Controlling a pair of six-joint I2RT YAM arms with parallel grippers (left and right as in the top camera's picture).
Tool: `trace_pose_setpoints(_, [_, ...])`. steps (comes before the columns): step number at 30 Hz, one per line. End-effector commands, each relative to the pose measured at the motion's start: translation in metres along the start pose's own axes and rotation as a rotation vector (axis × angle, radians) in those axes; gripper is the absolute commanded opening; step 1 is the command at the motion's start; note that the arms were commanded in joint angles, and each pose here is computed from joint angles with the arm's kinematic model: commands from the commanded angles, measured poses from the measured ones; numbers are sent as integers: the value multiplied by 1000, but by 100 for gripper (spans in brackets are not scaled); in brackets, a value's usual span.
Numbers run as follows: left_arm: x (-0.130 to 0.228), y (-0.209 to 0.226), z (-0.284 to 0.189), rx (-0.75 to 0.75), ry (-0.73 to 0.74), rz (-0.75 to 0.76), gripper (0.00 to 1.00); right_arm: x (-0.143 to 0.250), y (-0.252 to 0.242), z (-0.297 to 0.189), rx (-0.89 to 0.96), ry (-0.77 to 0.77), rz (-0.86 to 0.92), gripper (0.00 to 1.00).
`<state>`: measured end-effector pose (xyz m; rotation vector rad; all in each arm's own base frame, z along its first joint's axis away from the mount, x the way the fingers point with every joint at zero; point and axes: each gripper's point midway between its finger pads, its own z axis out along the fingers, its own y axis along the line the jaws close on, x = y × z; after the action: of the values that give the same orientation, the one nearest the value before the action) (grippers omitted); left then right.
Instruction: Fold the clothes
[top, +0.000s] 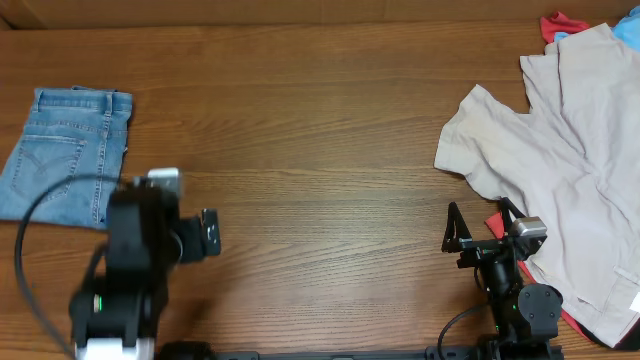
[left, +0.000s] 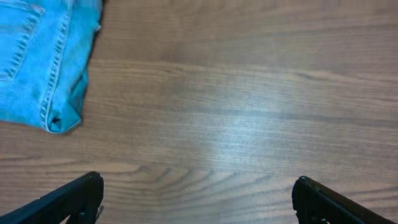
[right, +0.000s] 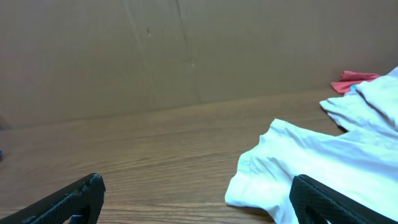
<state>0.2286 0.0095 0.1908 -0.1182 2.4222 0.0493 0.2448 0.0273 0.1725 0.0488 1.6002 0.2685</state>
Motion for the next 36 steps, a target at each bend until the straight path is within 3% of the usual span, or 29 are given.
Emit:
trace_pose_setpoints(1, [16,3,-2,-3,-91,-10,100,1,2,0,-12,-5,-2,100])
trace_pose_setpoints(8, [30,1,12,33,-341,-30,100,1,2,0,-12,-5,-2,100])
trace_pose_setpoints(22, [-7,3,18,53,-864,-61,100,1,2,0,-12,-5,-2,100])
trace_pose_setpoints(26, [-4,1,23,34,-857,12,100,1,2,0,-12,-5,-2,100])
trace_pose_setpoints(29, [10,-1,38,50,-777,12,100,1,2,0,-12,-5,-2,100])
trace_pose_setpoints(36, [10,-6,37,75,-776,21,100,1,2,0,-12,-5,-2,100])
